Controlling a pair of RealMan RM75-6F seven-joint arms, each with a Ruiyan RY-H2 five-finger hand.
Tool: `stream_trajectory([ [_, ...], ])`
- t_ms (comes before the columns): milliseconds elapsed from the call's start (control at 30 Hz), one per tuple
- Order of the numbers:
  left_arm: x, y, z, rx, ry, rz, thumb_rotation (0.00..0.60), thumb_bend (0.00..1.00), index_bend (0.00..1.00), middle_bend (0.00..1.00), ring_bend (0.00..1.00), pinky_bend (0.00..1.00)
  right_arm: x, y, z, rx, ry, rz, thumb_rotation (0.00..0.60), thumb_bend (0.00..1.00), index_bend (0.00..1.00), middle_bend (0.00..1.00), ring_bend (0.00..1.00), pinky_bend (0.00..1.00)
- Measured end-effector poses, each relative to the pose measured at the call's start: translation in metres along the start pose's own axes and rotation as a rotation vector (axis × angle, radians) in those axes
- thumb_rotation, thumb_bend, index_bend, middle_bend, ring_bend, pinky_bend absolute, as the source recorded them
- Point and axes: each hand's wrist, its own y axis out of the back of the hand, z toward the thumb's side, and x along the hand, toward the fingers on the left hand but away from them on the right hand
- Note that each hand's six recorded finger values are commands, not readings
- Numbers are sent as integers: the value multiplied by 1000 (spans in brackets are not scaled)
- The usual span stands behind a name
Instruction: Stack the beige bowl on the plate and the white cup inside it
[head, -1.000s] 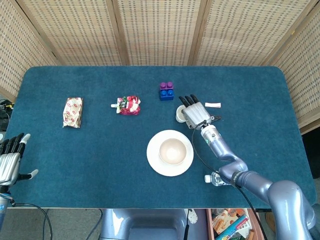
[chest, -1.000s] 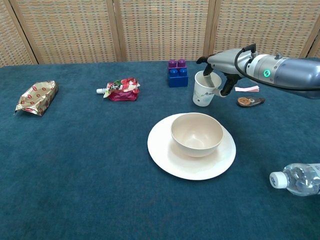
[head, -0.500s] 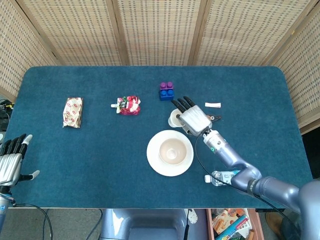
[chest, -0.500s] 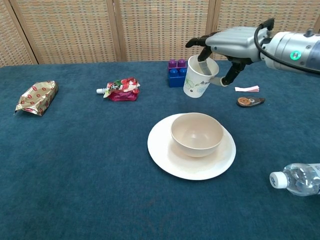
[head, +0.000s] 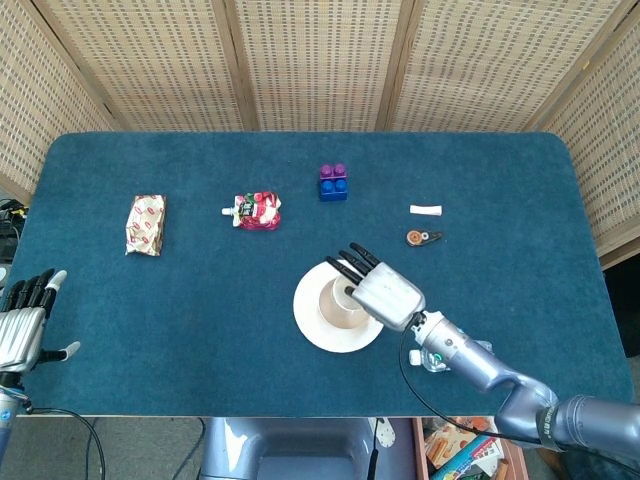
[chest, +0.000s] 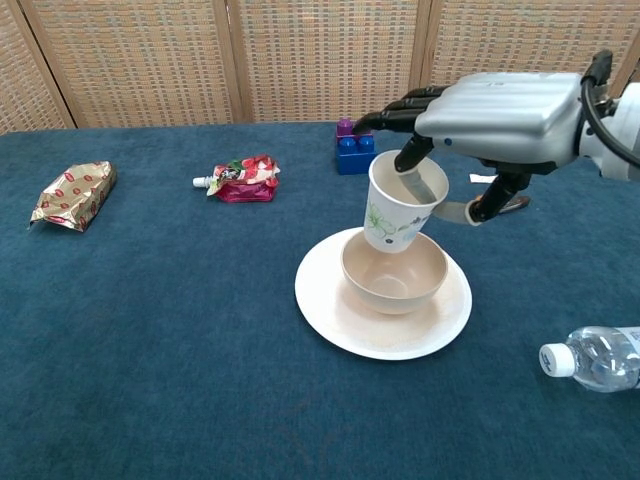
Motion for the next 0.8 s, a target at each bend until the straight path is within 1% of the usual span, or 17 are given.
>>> stream_trajectory([
  [267,-1,1,-1,-7,1,1,600,0,0,0,0,0,-10,-15,21,33,13,50,600,440,620,0,0,0],
  [533,0,2,-3,-14,4,-4,600,0,0,0,0,0,-15,-33,22,89,-16,125,600,439,618,0,0,0],
  [567,0,2,-3,-13,3,-4,600,0,0,0,0,0,-16,-35,21,94,-19,135,600,438,592,0,0,0],
  [600,0,2,-3,-13,3,-4,600,0,0,0,0,0,-16,-36,21,99,-23,145,600,436,544,0,0,0],
  [700,0,2,-3,-13,4,-5,600,0,0,0,0,0,-16,-40,21,107,-29,170,600,431,379,0,0,0],
  [800,0,1,-3,-13,6,-6,600,0,0,0,0,0,-16,-41,23,112,-29,178,600,427,283,0,0,0],
])
